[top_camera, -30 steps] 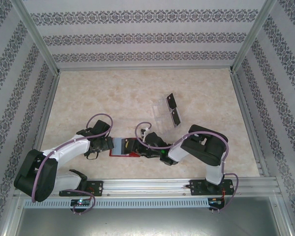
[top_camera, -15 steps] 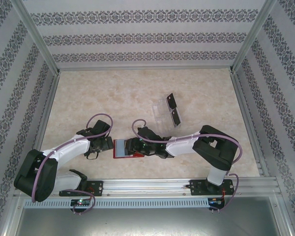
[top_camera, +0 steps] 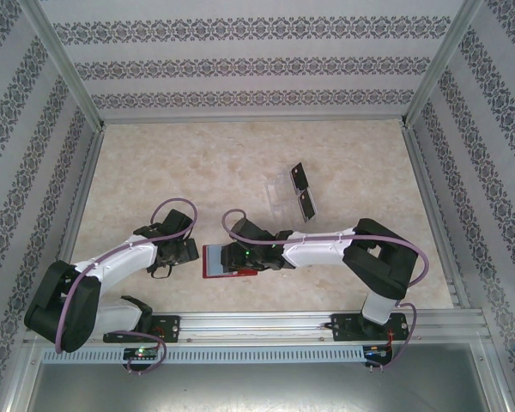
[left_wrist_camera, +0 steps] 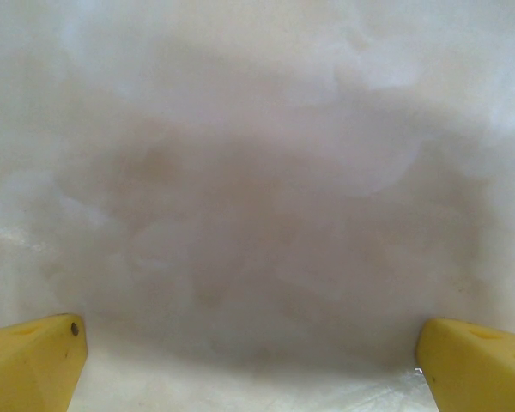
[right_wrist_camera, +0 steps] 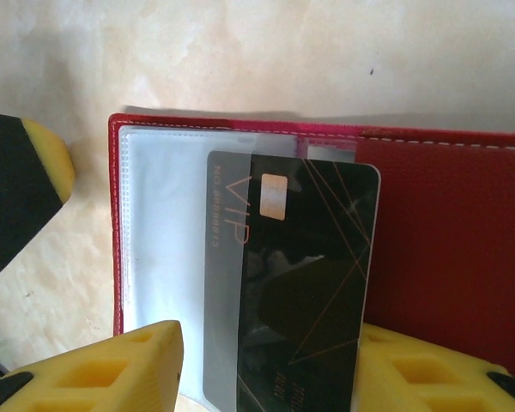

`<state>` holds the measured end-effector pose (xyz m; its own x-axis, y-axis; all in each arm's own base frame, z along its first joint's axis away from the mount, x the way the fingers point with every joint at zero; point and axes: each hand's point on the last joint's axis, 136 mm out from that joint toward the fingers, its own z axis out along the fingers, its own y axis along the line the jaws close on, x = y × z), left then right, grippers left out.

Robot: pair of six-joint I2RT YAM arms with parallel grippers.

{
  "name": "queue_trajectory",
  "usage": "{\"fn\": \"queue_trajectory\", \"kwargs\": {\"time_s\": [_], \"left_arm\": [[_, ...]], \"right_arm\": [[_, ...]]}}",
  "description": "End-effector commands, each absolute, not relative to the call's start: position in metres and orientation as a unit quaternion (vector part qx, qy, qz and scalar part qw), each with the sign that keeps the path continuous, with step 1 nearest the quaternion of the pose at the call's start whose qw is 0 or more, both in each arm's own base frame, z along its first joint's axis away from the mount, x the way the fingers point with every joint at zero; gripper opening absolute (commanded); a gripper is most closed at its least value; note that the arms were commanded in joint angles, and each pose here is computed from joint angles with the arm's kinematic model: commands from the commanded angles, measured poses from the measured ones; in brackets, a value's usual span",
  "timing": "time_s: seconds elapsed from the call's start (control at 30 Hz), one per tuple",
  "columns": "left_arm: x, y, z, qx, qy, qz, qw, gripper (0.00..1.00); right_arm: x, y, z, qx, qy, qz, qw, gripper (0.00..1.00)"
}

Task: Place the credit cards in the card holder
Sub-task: Insert the credit card into the card slot.

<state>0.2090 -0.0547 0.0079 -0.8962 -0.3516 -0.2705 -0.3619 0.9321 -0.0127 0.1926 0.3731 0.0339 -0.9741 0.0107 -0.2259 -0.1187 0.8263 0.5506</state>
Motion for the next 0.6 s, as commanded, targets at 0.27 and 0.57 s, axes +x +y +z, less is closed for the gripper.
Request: {"fn": "queue_trajectory", "kwargs": {"time_s": [0.27,0.57], "left_arm": [[0.204,-0.084,-0.014,-0.167,0.98,-0.044,0.101,1.0],[0.2,-0.082,-0.005,-0.169,0.979,-0.042,0.105,1.0]], "right_arm": [[0.184,0.383,0.032,-0.109,0.964,0.219,0.103,0.53],[0.185,0.375,0.033,-0.116,0.967,0.2,0.107,0.55]]}}
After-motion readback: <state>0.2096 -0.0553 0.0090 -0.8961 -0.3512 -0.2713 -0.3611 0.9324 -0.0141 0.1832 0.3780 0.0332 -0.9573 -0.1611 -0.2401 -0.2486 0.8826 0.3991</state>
